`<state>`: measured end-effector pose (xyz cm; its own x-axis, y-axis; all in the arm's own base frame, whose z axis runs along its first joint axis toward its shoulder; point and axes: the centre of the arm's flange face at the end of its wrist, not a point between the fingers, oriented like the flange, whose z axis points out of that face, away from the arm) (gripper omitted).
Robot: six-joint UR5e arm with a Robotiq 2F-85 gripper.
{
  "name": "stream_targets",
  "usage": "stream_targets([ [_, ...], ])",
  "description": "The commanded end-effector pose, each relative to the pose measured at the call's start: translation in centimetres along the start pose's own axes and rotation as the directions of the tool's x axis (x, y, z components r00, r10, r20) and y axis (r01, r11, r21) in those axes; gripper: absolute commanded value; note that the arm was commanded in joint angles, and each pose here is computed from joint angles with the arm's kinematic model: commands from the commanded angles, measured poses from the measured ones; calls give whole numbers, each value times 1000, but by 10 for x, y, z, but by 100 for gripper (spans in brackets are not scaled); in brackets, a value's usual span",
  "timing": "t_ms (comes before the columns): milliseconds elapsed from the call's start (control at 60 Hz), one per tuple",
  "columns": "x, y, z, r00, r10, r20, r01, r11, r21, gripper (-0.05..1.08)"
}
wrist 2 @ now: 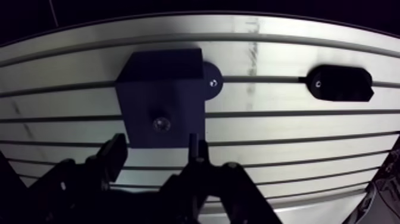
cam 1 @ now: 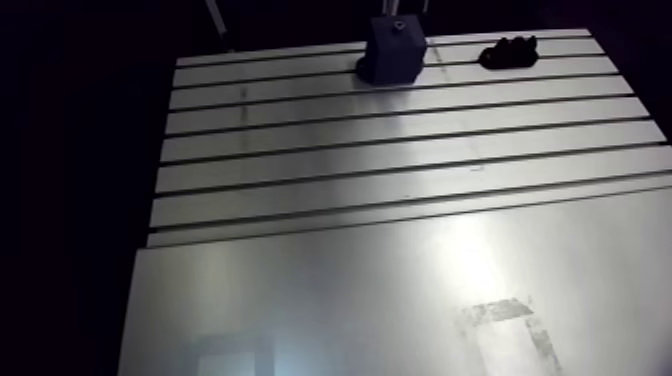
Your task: Pick up the M10 bolt and insert it into the hole until fully seated.
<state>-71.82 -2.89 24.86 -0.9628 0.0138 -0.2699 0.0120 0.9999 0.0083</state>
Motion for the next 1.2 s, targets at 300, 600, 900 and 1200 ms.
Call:
stream_targets([
  [300, -6, 0, 5, 1000, -2, 10, 2, 1000, 3, 0],
  [600, -68, -5, -76, 985, 9, -175, -10, 1000, -9, 0],
  [900, -177, -17, -143, 946, 6, -323, -10, 1000, -11, 1],
  [1200, -231, -23, -159, 952, 8, -308, -9, 1000, -3, 1],
])
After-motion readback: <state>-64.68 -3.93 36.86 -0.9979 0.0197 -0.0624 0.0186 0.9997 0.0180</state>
